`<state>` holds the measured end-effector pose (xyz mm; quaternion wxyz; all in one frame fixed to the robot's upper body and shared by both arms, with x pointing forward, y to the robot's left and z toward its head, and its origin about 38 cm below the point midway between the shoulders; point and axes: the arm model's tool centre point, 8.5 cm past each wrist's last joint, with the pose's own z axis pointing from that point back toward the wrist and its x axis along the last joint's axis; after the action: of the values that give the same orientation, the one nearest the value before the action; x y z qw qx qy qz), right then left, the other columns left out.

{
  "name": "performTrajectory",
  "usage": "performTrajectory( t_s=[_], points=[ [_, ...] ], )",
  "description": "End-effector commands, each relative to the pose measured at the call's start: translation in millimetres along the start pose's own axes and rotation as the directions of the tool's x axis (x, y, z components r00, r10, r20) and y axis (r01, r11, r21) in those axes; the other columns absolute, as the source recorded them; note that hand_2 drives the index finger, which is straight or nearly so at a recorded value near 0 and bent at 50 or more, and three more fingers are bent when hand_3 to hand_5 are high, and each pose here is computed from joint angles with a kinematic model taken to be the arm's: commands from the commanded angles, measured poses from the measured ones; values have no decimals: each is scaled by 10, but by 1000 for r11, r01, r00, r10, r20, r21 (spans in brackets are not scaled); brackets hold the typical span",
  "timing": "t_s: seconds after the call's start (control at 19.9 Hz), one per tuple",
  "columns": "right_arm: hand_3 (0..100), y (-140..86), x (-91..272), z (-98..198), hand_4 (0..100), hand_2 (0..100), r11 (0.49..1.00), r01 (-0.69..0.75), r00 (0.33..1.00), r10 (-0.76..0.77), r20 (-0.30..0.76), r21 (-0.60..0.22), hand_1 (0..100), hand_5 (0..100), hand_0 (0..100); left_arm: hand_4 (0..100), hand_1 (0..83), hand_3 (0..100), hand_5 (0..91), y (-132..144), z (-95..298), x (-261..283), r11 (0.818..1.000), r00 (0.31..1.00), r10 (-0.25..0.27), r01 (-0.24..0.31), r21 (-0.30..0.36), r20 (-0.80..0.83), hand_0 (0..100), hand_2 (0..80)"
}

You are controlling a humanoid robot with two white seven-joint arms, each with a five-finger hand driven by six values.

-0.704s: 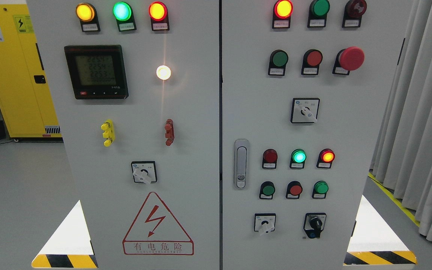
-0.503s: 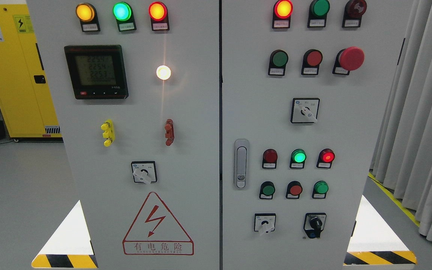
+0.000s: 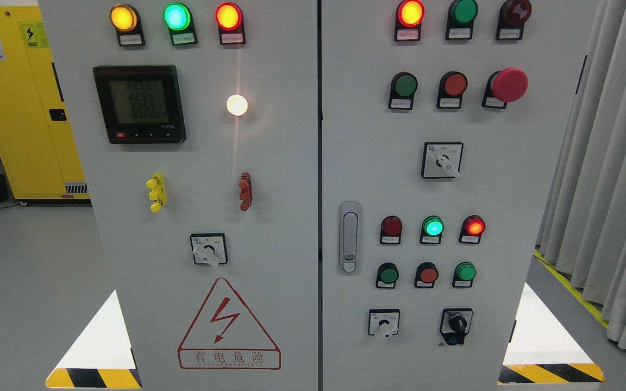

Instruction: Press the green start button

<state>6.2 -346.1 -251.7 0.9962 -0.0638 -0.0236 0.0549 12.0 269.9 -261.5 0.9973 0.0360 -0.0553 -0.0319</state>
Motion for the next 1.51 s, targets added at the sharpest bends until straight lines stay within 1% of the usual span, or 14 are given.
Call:
performTrajectory(
  t_s=[0.0,0.05,0.15,0.25,0.4,0.65,0.7,0.85,0.95,1.11,1.31,1.36,1.41,1.46],
  points=[
    [0,-82,458,96,0,0,998,-38,978,47,204,-50,271,0,148,0,556,0,0,61,-8,66,1000,1000,-1,1,8,22,120,0],
    [0,-23,536,116,0,0,998,-40,970,49,238,-44,278,0,147,0,556,0,0,41,-8,68,1000,1000,-1,1,5,22,120,0],
    [0,-38,683,161,0,0,998,-41,951,55,306,-52,285,0,146,0,556,0,0,12,-9,69,1000,1000,1,-1,1,22,120,0],
    [0,13,834,208,0,0,998,-57,914,66,400,-35,293,0,145,0,556,0,0,2,-9,70,1000,1000,1,-1,-1,23,120,0],
    [0,162,1100,312,0,0,997,-71,839,74,538,-26,301,0,145,0,556,0,0,-107,-10,76,1000,1000,4,-3,-18,24,120,0],
    [0,247,1452,572,0,0,995,-90,685,98,722,-50,321,0,143,0,556,0,0,-305,-8,88,999,1000,8,-7,-48,25,120,0],
    [0,266,1510,626,0,0,994,-96,658,100,747,-49,335,0,141,0,556,0,0,-354,-6,92,998,1000,9,-8,-56,26,120,0],
    [2,441,1733,784,0,0,994,-106,592,77,803,-17,352,0,139,0,556,0,0,-472,1,89,997,1000,11,-10,-74,23,120,0],
    [9,466,1861,888,0,0,994,-107,548,72,834,-16,355,0,140,0,556,0,0,-542,6,84,996,1000,11,-9,-85,23,120,0],
    [39,459,1986,1029,0,0,992,-120,454,94,886,-44,360,0,144,0,556,0,0,-661,16,77,995,1000,14,-12,-103,20,120,0],
    [60,443,2108,1245,1,0,989,-124,309,117,944,-82,370,0,148,0,556,0,0,-663,15,82,995,1000,8,-5,-103,22,120,0],
    [73,427,2172,1336,16,0,988,-122,263,126,956,-97,370,0,149,0,556,0,0,-663,15,87,995,1000,8,-5,-104,24,120,0],
    [160,410,2229,1421,137,0,987,-118,229,134,964,-109,377,18,149,0,556,0,0,-664,14,91,995,1000,8,-5,-104,24,120,0],
    [161,396,2259,1494,142,0,986,-116,203,143,969,-121,380,22,147,0,556,0,0,-664,14,91,995,1000,8,-5,-104,24,120,0]
  ],
)
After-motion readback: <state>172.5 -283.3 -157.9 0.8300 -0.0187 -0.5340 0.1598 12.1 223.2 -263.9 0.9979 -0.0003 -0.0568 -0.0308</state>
